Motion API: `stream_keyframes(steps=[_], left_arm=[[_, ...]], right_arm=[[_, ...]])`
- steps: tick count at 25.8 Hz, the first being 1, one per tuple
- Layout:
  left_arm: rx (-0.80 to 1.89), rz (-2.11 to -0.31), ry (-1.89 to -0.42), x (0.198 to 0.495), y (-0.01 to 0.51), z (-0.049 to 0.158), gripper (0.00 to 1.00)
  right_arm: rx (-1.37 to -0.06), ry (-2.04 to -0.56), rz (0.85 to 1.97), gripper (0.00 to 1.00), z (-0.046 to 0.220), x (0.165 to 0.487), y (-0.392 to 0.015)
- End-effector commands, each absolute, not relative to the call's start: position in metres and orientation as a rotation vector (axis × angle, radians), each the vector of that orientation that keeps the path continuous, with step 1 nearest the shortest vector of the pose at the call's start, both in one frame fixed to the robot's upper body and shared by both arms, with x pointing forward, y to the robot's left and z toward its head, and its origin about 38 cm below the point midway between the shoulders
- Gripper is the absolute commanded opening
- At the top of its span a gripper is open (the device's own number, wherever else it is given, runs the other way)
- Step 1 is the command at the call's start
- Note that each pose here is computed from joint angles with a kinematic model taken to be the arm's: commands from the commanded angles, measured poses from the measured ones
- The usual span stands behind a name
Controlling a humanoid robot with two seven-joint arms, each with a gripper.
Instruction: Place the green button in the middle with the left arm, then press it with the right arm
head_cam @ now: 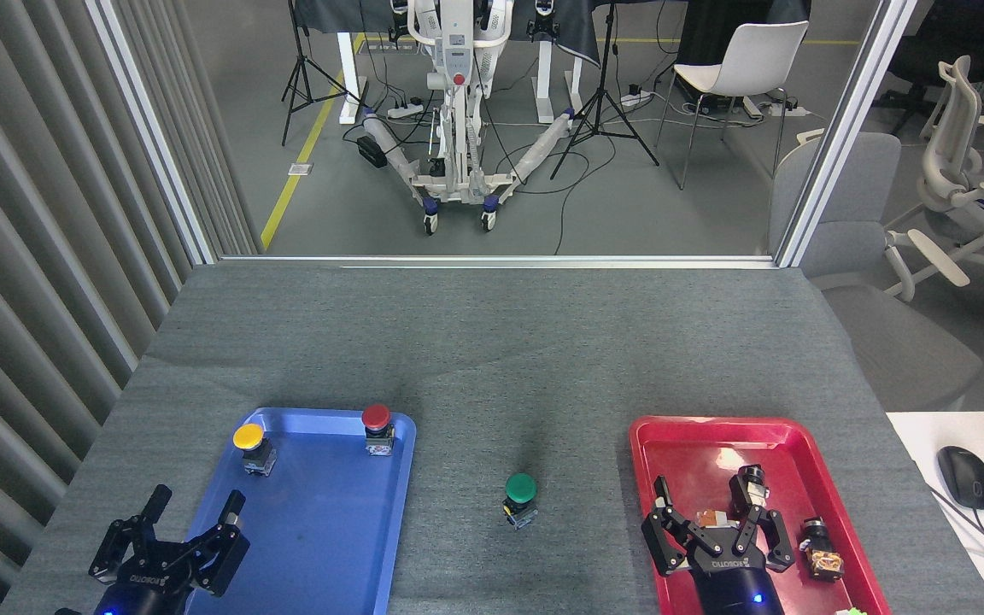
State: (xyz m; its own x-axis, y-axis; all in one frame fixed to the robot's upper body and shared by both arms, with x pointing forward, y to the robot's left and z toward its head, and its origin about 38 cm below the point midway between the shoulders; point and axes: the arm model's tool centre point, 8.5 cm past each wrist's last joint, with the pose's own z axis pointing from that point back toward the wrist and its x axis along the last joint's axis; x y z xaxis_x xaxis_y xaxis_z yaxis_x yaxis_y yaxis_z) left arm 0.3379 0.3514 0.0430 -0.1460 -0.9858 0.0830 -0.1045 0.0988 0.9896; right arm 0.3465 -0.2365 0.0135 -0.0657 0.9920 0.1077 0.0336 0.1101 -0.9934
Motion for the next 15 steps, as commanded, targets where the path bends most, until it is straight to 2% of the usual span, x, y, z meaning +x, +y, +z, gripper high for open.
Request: stream_keyframes(steps=[1,15], left_arm=[[1.188,-1.165,-1.419,0.3462,0.3571,0.0488,0.99],[1.185,-1.161,-1.414,0.3448,0.3586,0.0472,0.99]], right_arm=[[-1.11,-1.315,1.135,1.0,0.0102,0.3435,-0.243],[-1.104,-1.309,1.152,1.0,0.0076,0.3426,-0.2406]])
